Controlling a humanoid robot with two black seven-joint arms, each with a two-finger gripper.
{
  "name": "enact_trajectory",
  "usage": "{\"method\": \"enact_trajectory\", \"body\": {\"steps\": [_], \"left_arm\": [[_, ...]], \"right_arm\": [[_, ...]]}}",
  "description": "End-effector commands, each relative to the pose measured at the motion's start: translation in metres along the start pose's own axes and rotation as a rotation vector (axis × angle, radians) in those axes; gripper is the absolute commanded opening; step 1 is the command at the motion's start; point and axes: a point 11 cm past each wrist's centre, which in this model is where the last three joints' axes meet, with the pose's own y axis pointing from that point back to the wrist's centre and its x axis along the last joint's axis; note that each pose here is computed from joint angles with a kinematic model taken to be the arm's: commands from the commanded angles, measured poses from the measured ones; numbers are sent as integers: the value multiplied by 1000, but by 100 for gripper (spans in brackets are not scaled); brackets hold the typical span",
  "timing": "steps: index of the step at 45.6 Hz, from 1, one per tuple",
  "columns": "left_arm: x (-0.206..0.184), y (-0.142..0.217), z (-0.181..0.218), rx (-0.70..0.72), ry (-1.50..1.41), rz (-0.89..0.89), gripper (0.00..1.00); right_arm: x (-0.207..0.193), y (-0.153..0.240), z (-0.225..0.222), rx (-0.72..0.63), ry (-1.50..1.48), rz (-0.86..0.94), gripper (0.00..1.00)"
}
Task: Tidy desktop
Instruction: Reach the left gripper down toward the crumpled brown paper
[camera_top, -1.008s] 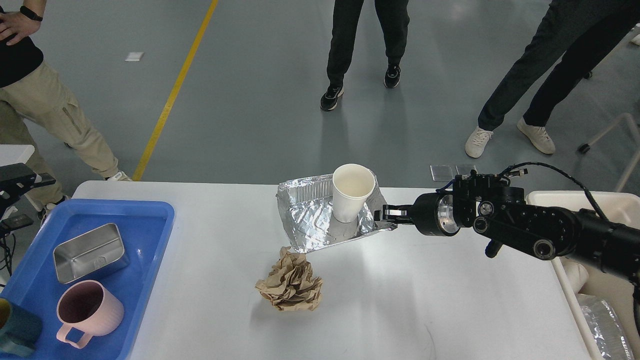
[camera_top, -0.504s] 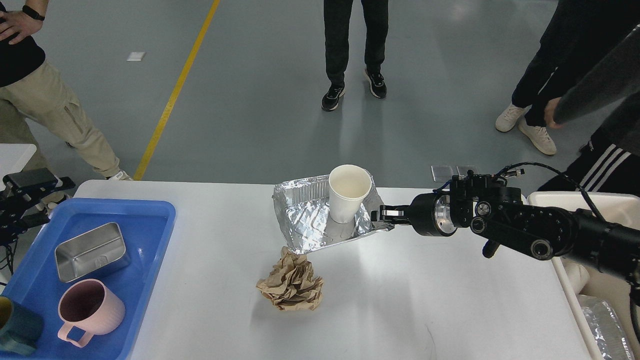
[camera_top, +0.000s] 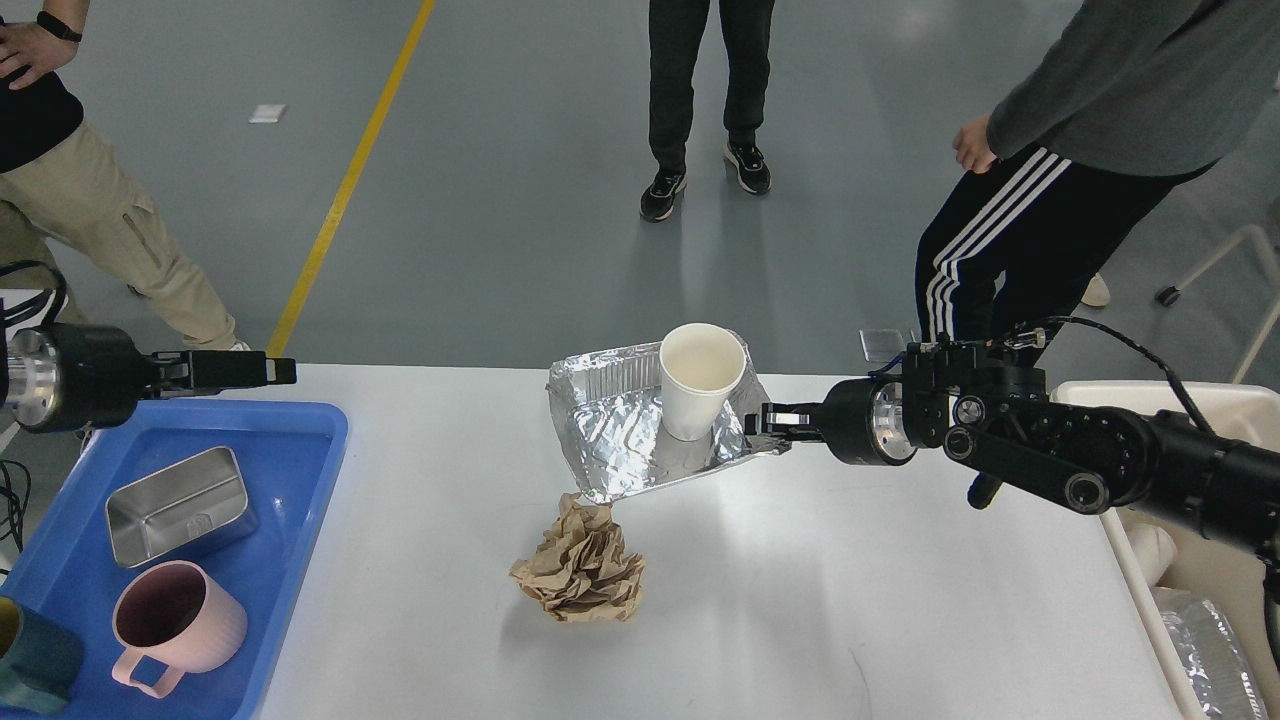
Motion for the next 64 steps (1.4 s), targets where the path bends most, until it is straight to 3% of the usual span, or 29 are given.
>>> {"method": "enact_trajectory", "body": {"steps": [1,22,43,64], "left_arm": [[-3,-19,16,-16,-59,-48,97],[-33,-86,81,-120,-412,-249,97],[-98,-145,134,-186,-705,-435,97],[-123,-177,133,-180,-816,-438,96]], "right_arm": [[4,7,9,-19,-5,13,0],[6,10,8,-16,-4,18,0],[13,15,9,-18,-5,36,0],[16,17,5,-5,-7,45,0]]}}
